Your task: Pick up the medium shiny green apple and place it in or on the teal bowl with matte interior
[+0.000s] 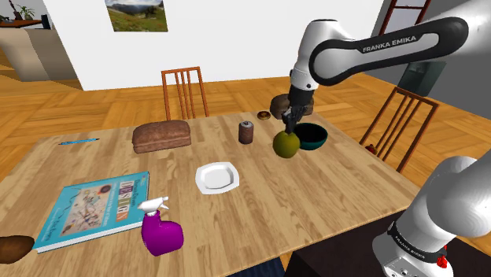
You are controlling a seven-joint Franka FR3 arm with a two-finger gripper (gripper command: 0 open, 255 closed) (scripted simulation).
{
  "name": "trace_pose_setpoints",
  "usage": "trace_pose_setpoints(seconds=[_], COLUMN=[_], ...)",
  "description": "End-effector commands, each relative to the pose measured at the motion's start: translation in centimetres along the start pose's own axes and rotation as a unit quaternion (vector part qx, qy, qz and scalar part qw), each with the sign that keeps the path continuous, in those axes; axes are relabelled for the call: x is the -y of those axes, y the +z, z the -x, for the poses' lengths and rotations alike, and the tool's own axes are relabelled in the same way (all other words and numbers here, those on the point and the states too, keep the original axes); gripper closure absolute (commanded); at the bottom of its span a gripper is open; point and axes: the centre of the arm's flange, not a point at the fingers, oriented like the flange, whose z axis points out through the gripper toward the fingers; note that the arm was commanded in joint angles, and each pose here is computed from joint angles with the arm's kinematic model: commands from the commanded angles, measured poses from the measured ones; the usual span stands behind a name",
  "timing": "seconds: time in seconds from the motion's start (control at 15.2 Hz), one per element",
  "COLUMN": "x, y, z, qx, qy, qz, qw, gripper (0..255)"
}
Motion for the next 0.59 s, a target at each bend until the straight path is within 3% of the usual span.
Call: trace_pose_setpoints(seconds=[0.0, 0.53], x=[-2.3, -12.5], y=[-0.5, -2.8], z=[-0.5, -2.4], qx=[0.000, 0.000], qy=[-0.001, -0.001], qz=[0.000, 0.000], qw=[1.0000, 1.0000], gripper=[255, 255])
